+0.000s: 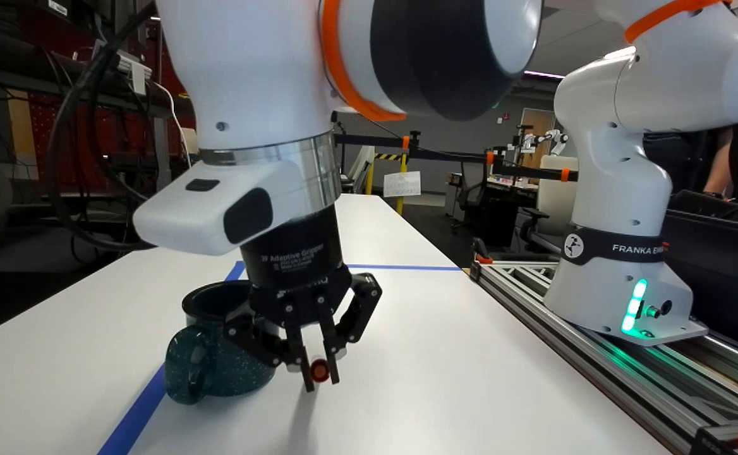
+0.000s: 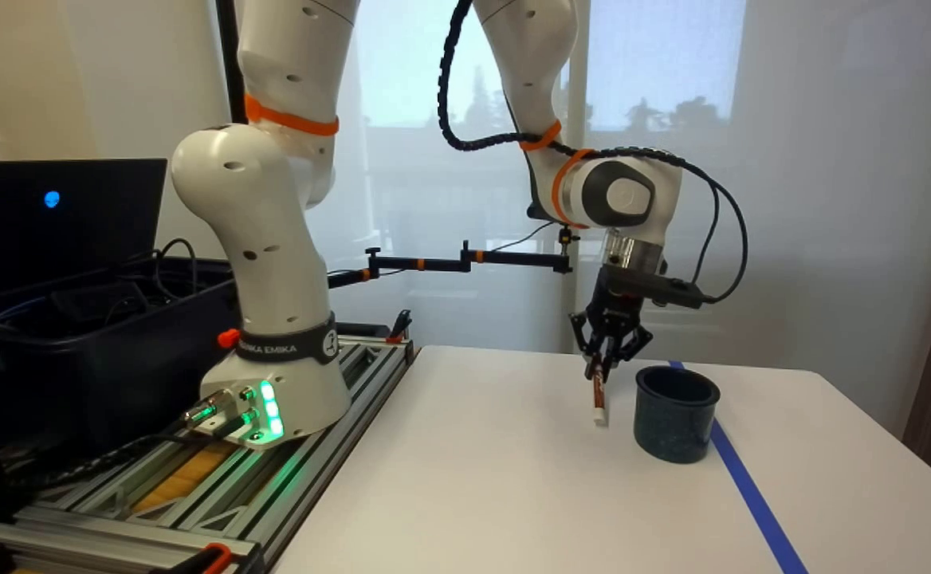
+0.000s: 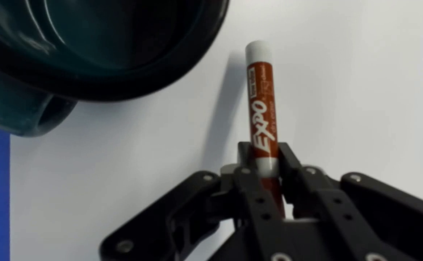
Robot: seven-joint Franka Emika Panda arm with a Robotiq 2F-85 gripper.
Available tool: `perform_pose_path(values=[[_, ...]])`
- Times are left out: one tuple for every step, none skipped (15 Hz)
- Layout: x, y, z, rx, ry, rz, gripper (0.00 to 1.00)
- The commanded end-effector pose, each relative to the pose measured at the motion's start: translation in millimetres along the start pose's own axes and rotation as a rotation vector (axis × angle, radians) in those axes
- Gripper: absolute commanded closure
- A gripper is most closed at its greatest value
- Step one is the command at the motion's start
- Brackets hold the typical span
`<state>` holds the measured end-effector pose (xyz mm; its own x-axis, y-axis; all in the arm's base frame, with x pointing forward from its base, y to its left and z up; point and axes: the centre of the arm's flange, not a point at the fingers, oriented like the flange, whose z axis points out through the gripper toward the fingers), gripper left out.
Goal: Place the marker on the table
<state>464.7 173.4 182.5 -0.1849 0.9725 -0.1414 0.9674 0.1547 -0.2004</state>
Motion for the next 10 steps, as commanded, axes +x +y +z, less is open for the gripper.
perform_pose_path(values=[[9.7,4.6,21.0,-0.059,-0.013,-0.030,0.95],[10.4,5.0,24.2,-0.068,-0.013,-0.037,0.95],[11.2,5.0,26.2,-0.074,-0.015,-0.041,0.95],[11.3,5.2,27.2,-0.081,-0.015,-0.044,0.95],[11.6,4.8,26.6,-0.083,-0.014,-0.044,0.95],[12.0,4.8,26.0,-0.085,-0.013,-0.045,0.74],[12.7,4.5,23.8,-0.090,-0.013,-0.043,0.53],[13.4,3.7,20.4,-0.092,-0.012,-0.043,0.48],[13.6,3.4,17.6,-0.094,-0.011,-0.042,0.39],[14.2,2.7,13.5,-0.098,-0.010,-0.042,0.32]])
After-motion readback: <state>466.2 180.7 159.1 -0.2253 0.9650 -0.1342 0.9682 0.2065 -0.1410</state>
